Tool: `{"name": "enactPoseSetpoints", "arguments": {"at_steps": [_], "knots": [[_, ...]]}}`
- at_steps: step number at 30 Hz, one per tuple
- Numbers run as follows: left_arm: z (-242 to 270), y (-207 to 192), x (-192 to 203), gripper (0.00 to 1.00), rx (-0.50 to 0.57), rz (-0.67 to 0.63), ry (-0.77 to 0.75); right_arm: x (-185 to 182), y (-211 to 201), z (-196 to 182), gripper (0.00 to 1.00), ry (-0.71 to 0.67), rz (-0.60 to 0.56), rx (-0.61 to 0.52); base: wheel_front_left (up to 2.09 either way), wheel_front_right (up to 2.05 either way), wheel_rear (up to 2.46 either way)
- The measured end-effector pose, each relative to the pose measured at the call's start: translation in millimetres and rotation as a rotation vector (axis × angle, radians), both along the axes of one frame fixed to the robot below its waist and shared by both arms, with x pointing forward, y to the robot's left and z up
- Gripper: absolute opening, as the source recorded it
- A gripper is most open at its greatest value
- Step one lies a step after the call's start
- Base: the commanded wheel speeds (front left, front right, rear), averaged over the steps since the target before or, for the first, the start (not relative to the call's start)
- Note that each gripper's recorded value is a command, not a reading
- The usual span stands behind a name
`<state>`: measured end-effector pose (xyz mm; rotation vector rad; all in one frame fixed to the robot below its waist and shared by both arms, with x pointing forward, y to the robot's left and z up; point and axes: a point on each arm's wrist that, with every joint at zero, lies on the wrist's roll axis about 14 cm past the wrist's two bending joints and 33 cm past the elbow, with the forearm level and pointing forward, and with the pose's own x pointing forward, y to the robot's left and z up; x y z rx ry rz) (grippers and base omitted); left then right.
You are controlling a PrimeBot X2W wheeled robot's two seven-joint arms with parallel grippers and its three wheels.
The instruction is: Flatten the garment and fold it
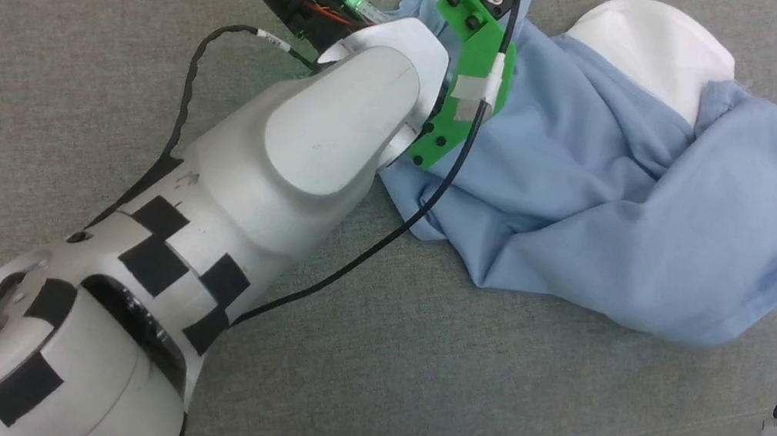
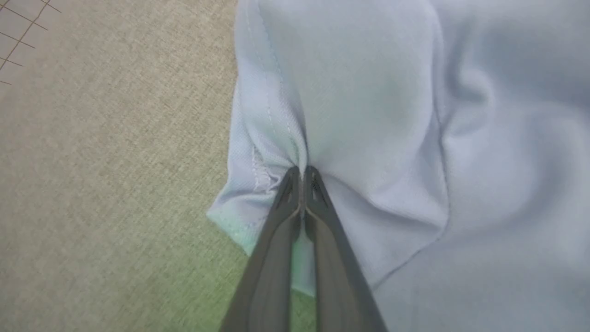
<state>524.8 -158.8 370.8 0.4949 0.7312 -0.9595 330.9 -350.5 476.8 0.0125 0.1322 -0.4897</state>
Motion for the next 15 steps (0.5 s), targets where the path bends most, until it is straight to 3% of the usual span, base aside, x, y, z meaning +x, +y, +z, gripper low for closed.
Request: {"name": "enactPoseSetpoints", "arguments": {"at_steps": [7,15], "knots": [[23,4,-11,0.0,-0.103,0.038,-0.022,0,3,17,1.0,-0.055,0.019,-0.003,0.0,0.0,0.0],[124,8,-4,0.0,-0.485,0.211,-0.128,-7,11,47,1.0,-0.11,0.053,-0.018,0.0,0.0,0.0]]}}
